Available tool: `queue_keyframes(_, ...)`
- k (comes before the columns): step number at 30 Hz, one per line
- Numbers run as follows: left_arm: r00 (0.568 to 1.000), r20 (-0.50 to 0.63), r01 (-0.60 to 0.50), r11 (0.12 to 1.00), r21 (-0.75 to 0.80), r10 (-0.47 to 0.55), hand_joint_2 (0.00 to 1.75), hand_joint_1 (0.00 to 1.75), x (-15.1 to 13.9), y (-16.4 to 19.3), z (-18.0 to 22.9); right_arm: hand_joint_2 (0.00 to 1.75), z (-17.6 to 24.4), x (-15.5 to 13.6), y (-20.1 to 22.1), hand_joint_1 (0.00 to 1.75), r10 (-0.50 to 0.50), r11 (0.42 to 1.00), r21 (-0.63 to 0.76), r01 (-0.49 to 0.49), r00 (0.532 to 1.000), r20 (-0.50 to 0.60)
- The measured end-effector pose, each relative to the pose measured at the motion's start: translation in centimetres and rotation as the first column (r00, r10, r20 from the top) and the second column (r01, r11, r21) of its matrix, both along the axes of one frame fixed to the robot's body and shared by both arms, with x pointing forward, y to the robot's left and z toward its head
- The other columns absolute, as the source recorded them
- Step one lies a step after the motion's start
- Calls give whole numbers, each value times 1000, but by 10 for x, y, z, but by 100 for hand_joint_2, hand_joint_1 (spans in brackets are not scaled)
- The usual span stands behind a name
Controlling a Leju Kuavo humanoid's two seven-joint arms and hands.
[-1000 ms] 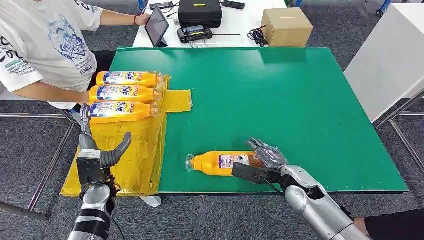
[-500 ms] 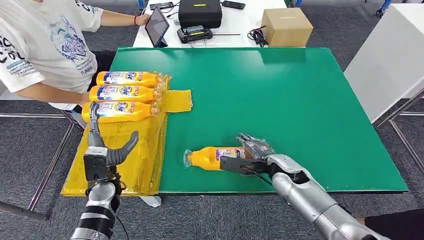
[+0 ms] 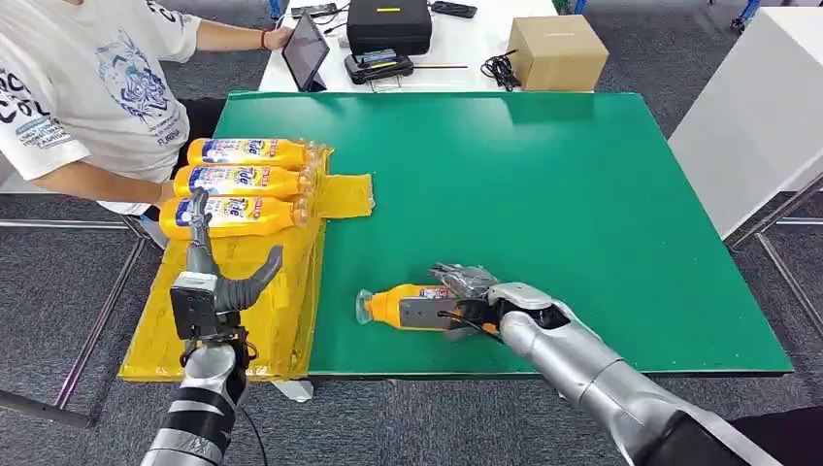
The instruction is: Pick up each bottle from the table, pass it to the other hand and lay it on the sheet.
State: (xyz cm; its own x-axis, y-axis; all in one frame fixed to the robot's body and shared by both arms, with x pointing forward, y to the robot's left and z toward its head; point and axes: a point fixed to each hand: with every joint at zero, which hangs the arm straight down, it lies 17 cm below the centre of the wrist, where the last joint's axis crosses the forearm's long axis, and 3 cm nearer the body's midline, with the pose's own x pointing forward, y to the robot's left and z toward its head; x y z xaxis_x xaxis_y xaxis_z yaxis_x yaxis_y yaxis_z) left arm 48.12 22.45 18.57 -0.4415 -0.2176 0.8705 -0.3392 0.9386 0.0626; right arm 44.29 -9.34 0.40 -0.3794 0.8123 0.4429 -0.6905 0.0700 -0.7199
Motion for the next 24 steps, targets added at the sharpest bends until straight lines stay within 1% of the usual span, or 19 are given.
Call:
queue_keyframes(9, 1000, -9, 18, 1000, -4, -19, 175, 0, 3, -8, -2, 175, -4, -6, -1, 175, 49, 998, -34, -51, 997, -62)
queue_keyframes(15, 1000, -20, 16, 1000, -4, -16, 175, 0, 4, -9, -6, 175, -4, -5, -4, 175, 55, 997, -47, -58, 997, -54)
queue_keyframes(17, 1000, -23, 15, 1000, -2, -15, 175, 0, 4, -10, -7, 175, -2, 0, -4, 175, 32, 999, -30, -32, 999, -21)
queue_keyframes(19, 1000, -26, 12, 1000, -2, -12, 175, 0, 3, -9, -9, 175, 10, 12, 1, 175, -51, 997, 60, 45, 993, 103)
queue_keyframes(20, 1000, -30, 8, 1000, -4, -8, 175, 0, 0, -8, -11, 175, 20, 16, 3, 175, -116, 987, 131, 92, 976, 185)
queue_keyframes(21, 999, -36, 4, 1000, -5, -4, 175, 0, -3, -6, -13, 175, 31, 15, 8, 175, -173, 972, 201, 123, 951, 257)
queue_keyframes(22, 999, -43, 1, 1000, -7, -1, 175, 0, -6, -4, -16, 175, 38, 7, 15, 175, -213, 957, 255, 138, 931, 296)
queue_keyframes(24, 999, -46, 0, 1000, -9, -1, 175, 0, -11, -3, -18, 175, 41, -10, 25, 175, -248, 941, 302, 156, 921, 299)
